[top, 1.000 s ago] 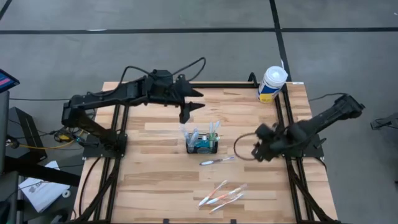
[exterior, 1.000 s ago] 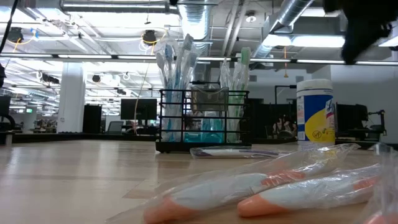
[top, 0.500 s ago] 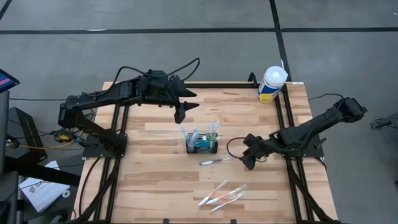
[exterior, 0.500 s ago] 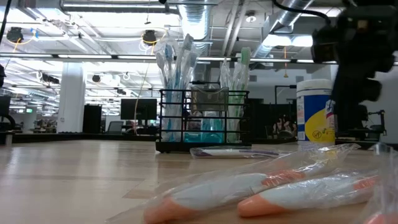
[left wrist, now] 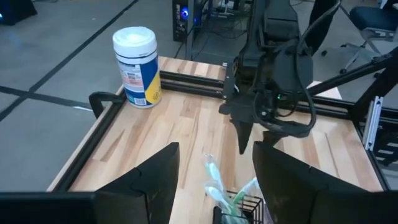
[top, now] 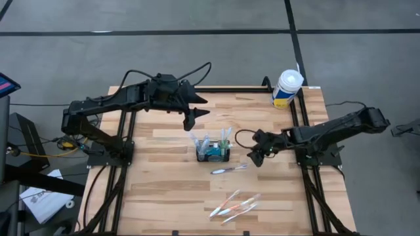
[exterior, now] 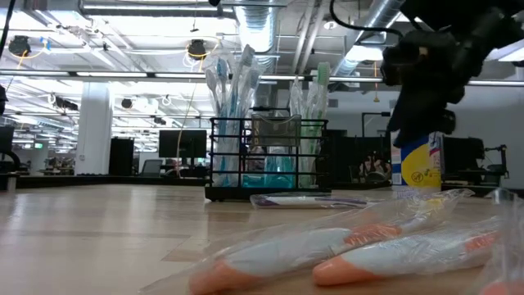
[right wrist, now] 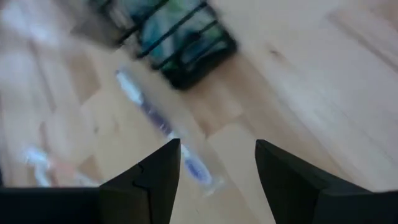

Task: Pick & Place toothbrushing station
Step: Put the purple toothbrush into the black wire organizer

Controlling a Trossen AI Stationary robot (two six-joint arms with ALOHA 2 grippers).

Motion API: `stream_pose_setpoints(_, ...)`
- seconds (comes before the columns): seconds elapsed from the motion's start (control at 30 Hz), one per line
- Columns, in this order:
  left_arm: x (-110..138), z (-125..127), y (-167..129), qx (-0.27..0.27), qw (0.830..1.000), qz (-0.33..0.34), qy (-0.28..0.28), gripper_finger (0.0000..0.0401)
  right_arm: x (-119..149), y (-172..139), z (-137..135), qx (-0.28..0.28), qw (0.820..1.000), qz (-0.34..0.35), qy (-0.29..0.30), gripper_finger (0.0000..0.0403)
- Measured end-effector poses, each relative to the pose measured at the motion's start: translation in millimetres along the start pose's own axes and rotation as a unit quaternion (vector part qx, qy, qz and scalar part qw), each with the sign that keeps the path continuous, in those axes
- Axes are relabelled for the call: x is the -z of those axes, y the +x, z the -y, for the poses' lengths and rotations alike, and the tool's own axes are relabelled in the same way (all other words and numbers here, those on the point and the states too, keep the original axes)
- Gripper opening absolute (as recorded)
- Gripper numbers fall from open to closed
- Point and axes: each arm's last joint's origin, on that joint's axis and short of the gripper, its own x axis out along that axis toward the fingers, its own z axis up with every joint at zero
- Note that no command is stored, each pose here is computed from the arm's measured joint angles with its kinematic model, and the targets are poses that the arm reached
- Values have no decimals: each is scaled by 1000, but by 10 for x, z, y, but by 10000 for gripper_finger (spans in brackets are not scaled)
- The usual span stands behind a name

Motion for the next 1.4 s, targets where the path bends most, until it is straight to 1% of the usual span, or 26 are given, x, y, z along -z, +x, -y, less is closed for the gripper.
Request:
stream_pose_setpoints(0.07, 6, -6, 0, -1, 1000, -3, 0, 198, -20, 5, 8, -21, 999, -14, -31, 198)
stream_pose_setpoints(0.13, 19, -23, 1, -2, 1000, -10, -3, 198, -16, 45, 20, -38, 997, -43, -55, 202)
stream_pose_setpoints(0.2, 34, -37, 2, 7, 1000, -18, -8, 198, 18, 88, 60, -43, 992, -83, -80, 207)
stream_pose_setpoints(0.27, 44, -58, 2, 7, 1000, -24, -17, 198, 42, 165, 62, -47, 988, -106, -106, 211)
stream_pose_setpoints(0.43, 49, -106, 3, -1, 999, -27, -21, 198, 107, 418, 58, -53, 966, -173, -187, 218)
stream_pose_setpoints(0.53, 50, -133, 2, -5, 999, -28, -23, 198, 125, 583, 48, -48, 954, -205, -215, 220)
stream_pose_setpoints(0.63, 51, -133, 2, -5, 999, -28, -25, 198, 110, 703, 14, -45, 945, -229, -227, 220)
stream_pose_setpoints(0.77, 51, -133, 2, -5, 999, -28, -35, 198, 54, 798, -52, -58, 939, -232, -248, 219)
stream_pose_setpoints(0.9, 53, -133, 2, -5, 999, -29, -36, 198, -57, 838, -86, -73, 945, -198, -252, 213)
stream_pose_setpoints(0.97, 53, -133, 2, -5, 999, -29, -36, 198, -100, 846, -82, -73, 947, -183, -252, 193)
stream_pose_setpoints(1.0, 53, -133, 2, -5, 999, -29, -36, 198, -106, 844, -74, -72, 948, -183, -252, 175)
stream_pose_setpoints(1.07, 53, -133, 2, -6, 999, -29, -36, 198, -111, 846, -57, -69, 947, -185, -252, 120)
stream_pose_setpoints(1.13, 54, -133, 2, -5, 999, -30, -36, 198, -114, 846, -54, -70, 947, -185, -254, 45)
stream_pose_setpoints(1.17, 54, -133, 2, -5, 999, -30, -35, 198, -112, 846, -55, -72, 946, -186, -254, 24)
stream_pose_setpoints(1.3, 55, -133, 2, -5, 999, -30, -35, 198, -110, 843, -60, -83, 946, -192, -249, 5)
stream_pose_setpoints(1.4, 55, -133, 2, -5, 999, -30, -35, 198, -102, 830, -73, -92, 945, -197, -244, 2)
